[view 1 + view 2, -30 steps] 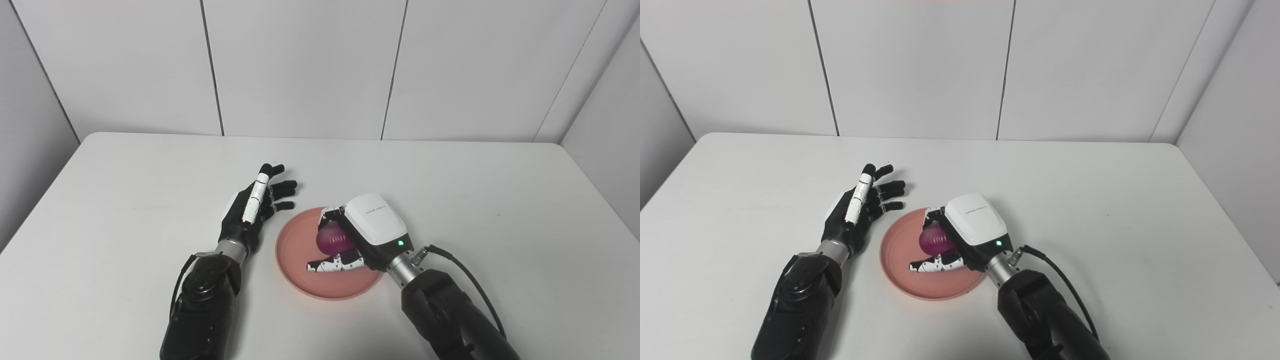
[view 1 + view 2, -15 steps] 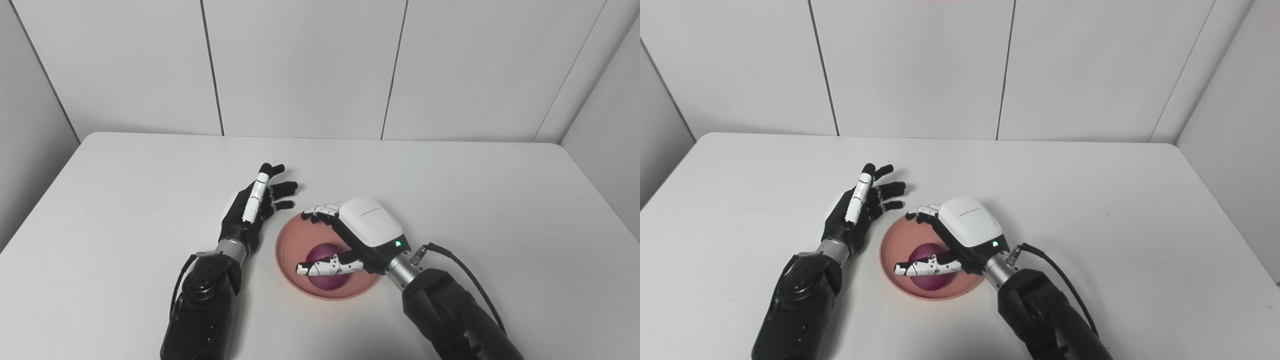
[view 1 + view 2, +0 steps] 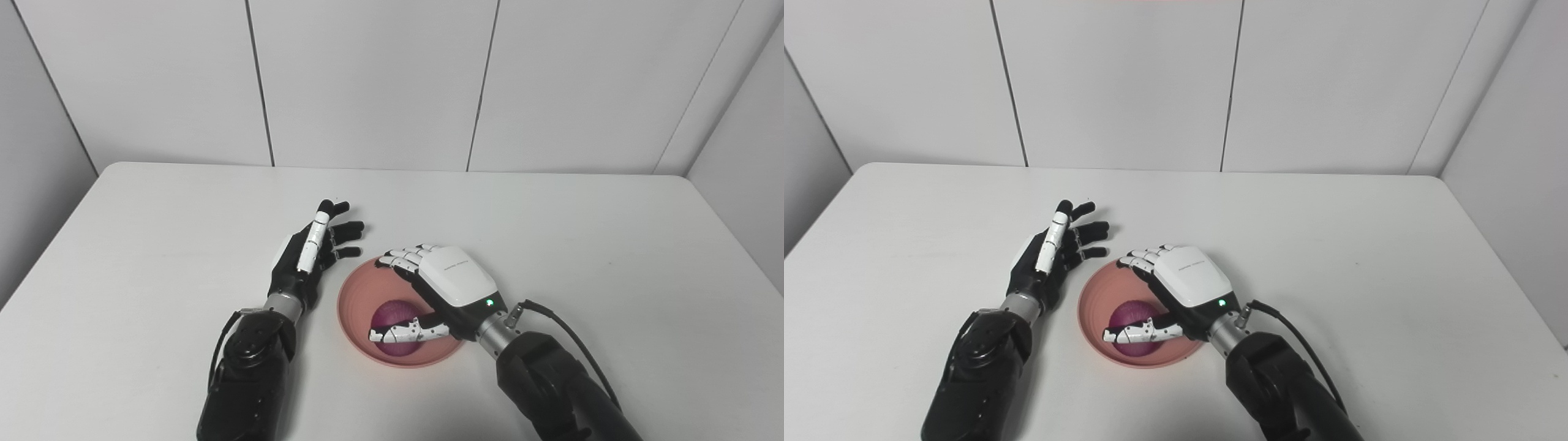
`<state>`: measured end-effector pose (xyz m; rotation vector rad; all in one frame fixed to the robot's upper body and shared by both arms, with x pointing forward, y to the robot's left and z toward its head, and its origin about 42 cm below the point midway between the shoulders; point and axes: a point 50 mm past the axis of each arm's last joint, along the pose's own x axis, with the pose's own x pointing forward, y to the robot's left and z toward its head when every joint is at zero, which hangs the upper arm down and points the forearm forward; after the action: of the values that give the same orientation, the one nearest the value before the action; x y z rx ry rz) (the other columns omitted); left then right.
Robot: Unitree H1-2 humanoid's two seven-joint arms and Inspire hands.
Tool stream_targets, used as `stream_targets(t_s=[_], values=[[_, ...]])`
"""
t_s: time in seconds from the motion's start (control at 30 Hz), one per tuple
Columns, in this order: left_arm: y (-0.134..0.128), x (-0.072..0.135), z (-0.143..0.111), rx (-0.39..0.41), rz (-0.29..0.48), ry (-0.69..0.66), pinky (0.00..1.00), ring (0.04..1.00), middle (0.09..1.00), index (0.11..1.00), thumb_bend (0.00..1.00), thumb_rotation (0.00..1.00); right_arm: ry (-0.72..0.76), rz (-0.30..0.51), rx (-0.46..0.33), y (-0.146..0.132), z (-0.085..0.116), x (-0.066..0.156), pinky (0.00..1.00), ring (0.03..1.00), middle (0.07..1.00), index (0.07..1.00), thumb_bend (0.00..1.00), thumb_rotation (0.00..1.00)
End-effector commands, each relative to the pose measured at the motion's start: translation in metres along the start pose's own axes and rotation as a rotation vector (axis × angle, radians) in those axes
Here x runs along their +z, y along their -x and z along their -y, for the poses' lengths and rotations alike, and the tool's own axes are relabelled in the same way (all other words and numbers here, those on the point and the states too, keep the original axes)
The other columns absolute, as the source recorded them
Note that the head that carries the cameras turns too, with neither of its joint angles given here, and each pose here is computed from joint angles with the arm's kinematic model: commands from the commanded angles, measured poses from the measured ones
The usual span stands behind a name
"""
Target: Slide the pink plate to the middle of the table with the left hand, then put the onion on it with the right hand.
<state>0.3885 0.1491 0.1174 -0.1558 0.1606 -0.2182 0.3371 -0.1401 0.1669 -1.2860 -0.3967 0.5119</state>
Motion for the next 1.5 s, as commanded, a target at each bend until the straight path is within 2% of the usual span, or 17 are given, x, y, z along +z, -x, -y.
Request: stream_targets(t_s=[0.0, 0.3, 0.33, 0.37, 0.47, 0.57, 0.67, 0.77, 0.87, 0.97, 1.0, 1.07, 1.1, 1.13, 1.27, 1.37, 1.47], values=[[0.001, -0.013, 0.0, 0.006, -0.063, 0.008, 0.67, 0.763, 0.691, 0.809, 0.78, 0.89, 0.018, 0.036, -0.117, -0.005, 0.022, 0.001, 0.84, 0.822, 0.837, 0.802, 0.92, 1.0], [0.001, -0.012, 0.001, -0.005, -0.059, 0.005, 0.66, 0.77, 0.67, 0.815, 0.78, 0.9, -0.105, 0.063, -0.31, -0.002, 0.047, -0.006, 0.76, 0.791, 0.832, 0.785, 0.83, 1.0], [0.001, -0.012, 0.001, -0.006, -0.058, 0.003, 0.66, 0.77, 0.665, 0.817, 0.78, 0.9, -0.181, 0.051, -0.344, -0.002, 0.05, -0.007, 0.76, 0.789, 0.831, 0.783, 0.83, 1.0], [0.001, -0.012, 0.001, -0.006, -0.058, 0.002, 0.67, 0.77, 0.671, 0.817, 0.79, 0.9, -0.234, 0.044, -0.365, -0.002, 0.052, -0.007, 0.7, 0.781, 0.827, 0.779, 0.85, 1.0], [0.0, -0.011, 0.001, -0.001, -0.057, 0.004, 0.67, 0.771, 0.681, 0.813, 0.79, 0.89, -0.516, 0.001, -0.423, -0.002, 0.054, -0.013, 0.67, 0.784, 0.824, 0.789, 0.85, 1.0], [-0.001, -0.011, 0.0, 0.003, -0.056, 0.005, 0.69, 0.767, 0.687, 0.815, 0.8, 0.89, -0.763, -0.035, -0.452, -0.002, 0.048, -0.023, 0.72, 0.814, 0.845, 0.858, 0.8, 1.0], [-0.001, -0.011, 0.0, 0.004, -0.054, 0.005, 0.69, 0.762, 0.688, 0.813, 0.8, 0.89, -0.973, -0.104, -0.475, -0.001, 0.036, -0.037, 0.74, 0.831, 0.859, 0.883, 0.82, 1.0], [0.0, -0.01, 0.0, 0.004, -0.051, 0.004, 0.69, 0.759, 0.691, 0.81, 0.8, 0.89, -1.116, -0.175, -0.49, 0.002, 0.022, -0.049, 0.88, 0.873, 0.879, 0.898, 0.88, 1.0], [0.0, -0.01, 0.0, 0.013, -0.039, 0.008, 0.69, 0.755, 0.696, 0.813, 0.8, 0.89, -1.178, -0.231, -0.521, 0.007, 0.013, -0.059, 0.94, 0.891, 0.888, 0.906, 0.88, 1.0], [0.003, -0.008, -0.001, 0.04, 0.001, 0.008, 0.71, 0.774, 0.751, 0.816, 0.79, 0.89, -1.19, -0.268, -0.556, 0.015, 0.006, -0.067, 0.99, 0.947, 0.929, 0.944, 0.86, 1.0], [0.004, -0.008, -0.001, 0.059, 0.032, -0.003, 0.76, 0.819, 0.823, 0.818, 0.81, 0.88, -1.19, -0.282, -0.569, 0.019, 0.004, -0.071, 1.0, 0.983, 0.974, 0.982, 0.87, 1.0], [0.007, -0.008, -0.002, 0.083, 0.092, -0.024, 0.84, 0.882, 0.897, 0.847, 0.82, 0.9, -1.194, -0.299, -0.592, 0.027, 0.0, -0.076, 1.0, 0.996, 0.994, 0.996, 0.87, 1.0], [0.01, -0.01, -0.001, 0.086, 0.117, -0.037, 0.88, 0.917, 0.929, 0.873, 0.84, 0.91, -1.193, -0.311, -0.605, 0.031, -0.002, -0.078, 1.0, 0.998, 0.997, 0.998, 0.87, 1.0], [0.012, -0.012, 0.0, 0.088, 0.14, -0.047, 0.96, 0.973, 0.977, 0.943, 0.88, 0.93, -1.193, -0.322, -0.615, 0.036, -0.004, -0.078, 1.0, 1.0, 0.999, 1.0, 0.9, 1.0], [0.023, -0.016, 0.006, 0.075, 0.206, -0.089, 1.0, 0.998, 0.999, 0.996, 0.9, 0.93, -1.202, -0.368, -0.64, 0.05, -0.011, -0.076, 1.0, 1.0, 1.0, 1.0, 0.92, 1.0], [0.035, -0.016, 0.011, 0.077, 0.237, -0.123, 1.0, 1.0, 1.0, 1.0, 0.78, 0.97, -1.219, -0.386, -0.651, 0.059, -0.016, -0.071, 1.0, 1.0, 1.0, 1.0, 0.91, 1.0], [0.047, -0.016, 0.013, 0.082, 0.243, -0.132, 1.0, 1.0, 1.0, 1.0, 0.73, 0.99, -1.227, -0.387, -0.646, 0.065, -0.02, -0.065, 1.0, 1.0, 1.0, 1.0, 0.88, 1.0]])
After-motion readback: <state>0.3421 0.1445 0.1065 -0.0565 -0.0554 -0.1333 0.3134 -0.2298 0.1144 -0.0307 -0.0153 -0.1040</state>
